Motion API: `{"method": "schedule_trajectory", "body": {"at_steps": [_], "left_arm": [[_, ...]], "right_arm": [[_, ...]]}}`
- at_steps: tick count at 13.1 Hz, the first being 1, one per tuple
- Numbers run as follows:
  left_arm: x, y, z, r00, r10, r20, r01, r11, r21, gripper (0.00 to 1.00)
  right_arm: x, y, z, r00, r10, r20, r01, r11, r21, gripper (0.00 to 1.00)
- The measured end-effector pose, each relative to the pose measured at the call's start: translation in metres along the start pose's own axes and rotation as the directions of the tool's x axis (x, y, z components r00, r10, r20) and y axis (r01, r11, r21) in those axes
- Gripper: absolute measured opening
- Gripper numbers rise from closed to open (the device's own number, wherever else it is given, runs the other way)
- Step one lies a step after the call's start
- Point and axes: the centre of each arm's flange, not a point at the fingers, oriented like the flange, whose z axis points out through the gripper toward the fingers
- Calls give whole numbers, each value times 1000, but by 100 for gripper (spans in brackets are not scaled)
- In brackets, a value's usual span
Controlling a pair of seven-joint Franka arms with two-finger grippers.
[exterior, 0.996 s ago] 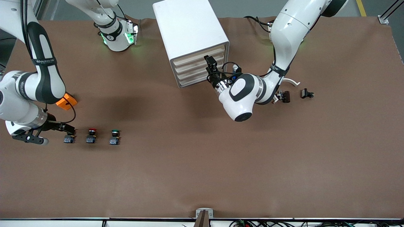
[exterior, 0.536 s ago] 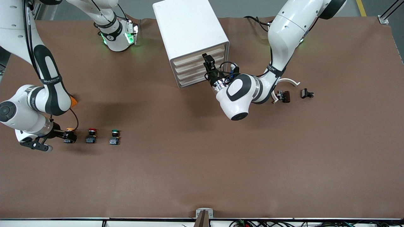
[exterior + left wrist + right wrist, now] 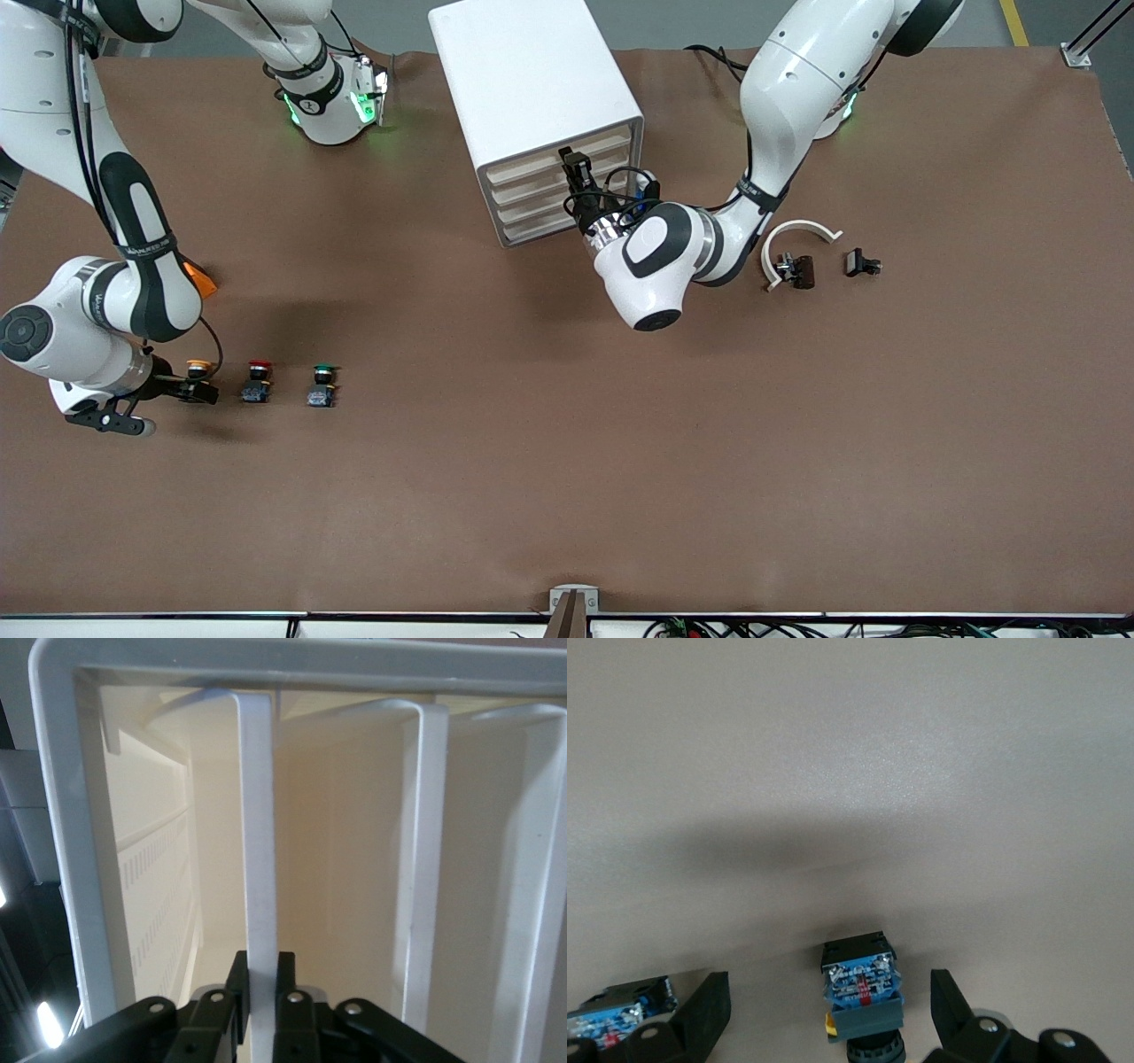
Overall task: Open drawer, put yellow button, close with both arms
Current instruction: 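Pull the drawer open with the left gripper, then carry the yellow button toward the drawer while the left gripper releases it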
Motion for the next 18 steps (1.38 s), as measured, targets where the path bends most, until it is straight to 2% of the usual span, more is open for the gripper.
{"method": "schedule_trajectory", "body": {"at_steps": [6,9,10,13,15,16,18], "left_arm": [[0,2,-5,1000,-1,9,1,1000,-5,14],[1,1,-30,999,5,50,-3,999,-41,14],[4,4,-42,998,2,68,2,999,-55,14],[12,6,-79,993,2,122,10,995,-95,14],[14,7,-95,989,5,146,12,993,-118,14],[13,8,-99,988,9,154,11,992,-124,14],[10,9,-105,986,16,165,6,991,-134,14]], "right_arm": [[-1,5,10,998,-68,13,68,998,0,100],[-1,5,10,997,-71,14,71,997,1,100],[-1,5,10,997,-72,14,72,997,1,93],[-1,4,11,997,-74,17,74,997,2,55],[-2,4,14,997,-80,22,80,997,3,50],[-2,4,15,996,-84,24,84,996,3,43],[-1,3,15,995,-92,25,92,996,4,43]]}}
